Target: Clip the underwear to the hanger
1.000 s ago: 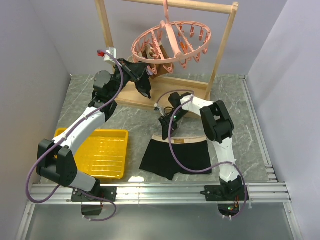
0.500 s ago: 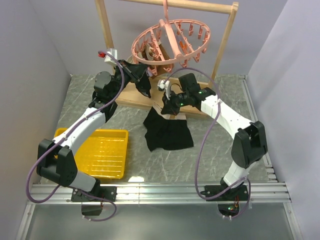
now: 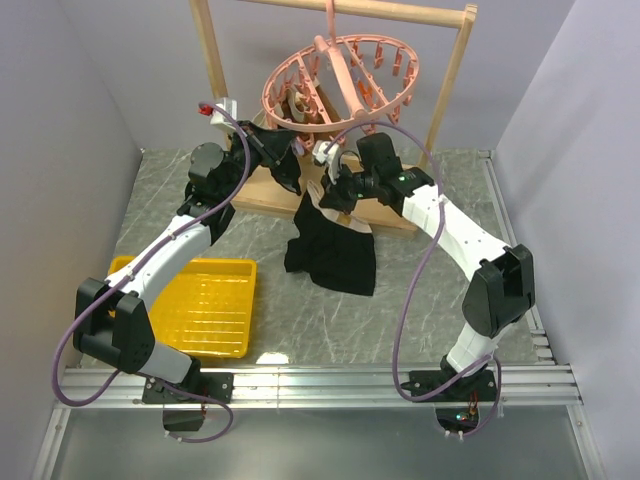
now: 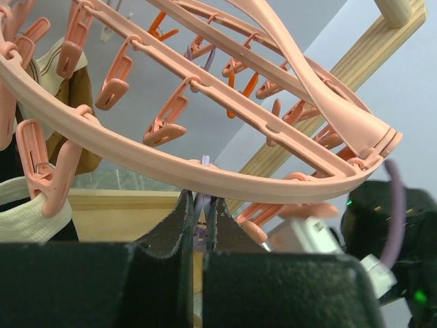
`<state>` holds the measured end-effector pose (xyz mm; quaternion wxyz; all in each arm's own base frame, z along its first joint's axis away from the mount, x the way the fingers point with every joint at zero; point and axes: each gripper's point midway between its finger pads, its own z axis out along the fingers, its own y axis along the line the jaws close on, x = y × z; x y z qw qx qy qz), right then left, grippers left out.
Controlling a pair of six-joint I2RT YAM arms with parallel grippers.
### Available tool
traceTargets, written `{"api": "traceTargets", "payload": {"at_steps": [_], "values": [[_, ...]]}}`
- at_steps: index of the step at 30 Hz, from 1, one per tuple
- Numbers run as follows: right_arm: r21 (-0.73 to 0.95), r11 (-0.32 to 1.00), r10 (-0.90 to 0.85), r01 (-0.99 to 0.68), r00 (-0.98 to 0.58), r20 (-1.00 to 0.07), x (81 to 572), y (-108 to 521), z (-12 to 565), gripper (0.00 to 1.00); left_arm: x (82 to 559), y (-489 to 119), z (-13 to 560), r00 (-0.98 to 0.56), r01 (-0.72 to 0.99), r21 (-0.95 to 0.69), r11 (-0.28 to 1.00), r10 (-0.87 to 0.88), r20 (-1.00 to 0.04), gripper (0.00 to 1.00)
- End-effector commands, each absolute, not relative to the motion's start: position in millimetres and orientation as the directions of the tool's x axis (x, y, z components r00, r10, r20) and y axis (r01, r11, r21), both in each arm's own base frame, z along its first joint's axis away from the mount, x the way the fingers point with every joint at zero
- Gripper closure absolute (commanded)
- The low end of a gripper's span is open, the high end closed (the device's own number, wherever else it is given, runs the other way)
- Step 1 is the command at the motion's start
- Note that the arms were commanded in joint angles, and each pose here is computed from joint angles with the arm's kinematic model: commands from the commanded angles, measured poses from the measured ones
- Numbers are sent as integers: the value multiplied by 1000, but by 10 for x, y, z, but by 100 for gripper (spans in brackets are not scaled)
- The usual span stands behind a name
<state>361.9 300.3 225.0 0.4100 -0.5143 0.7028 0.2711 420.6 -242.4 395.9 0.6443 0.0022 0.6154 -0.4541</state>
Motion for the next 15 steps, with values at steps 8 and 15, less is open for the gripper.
{"api": "traceTargets", "payload": {"at_steps": [8,15], "values": [[-126,371,-410,-920,-41,-911,3795,3172,2968,100,4161,-2459,3866,-185,594,-521,613,-527,-830,100],[-130,391,-400,-911,-41,-915,3810,3189,3068,100,4167,-2476,3822,-184,591,-510,625,-511,-840,100]]}}
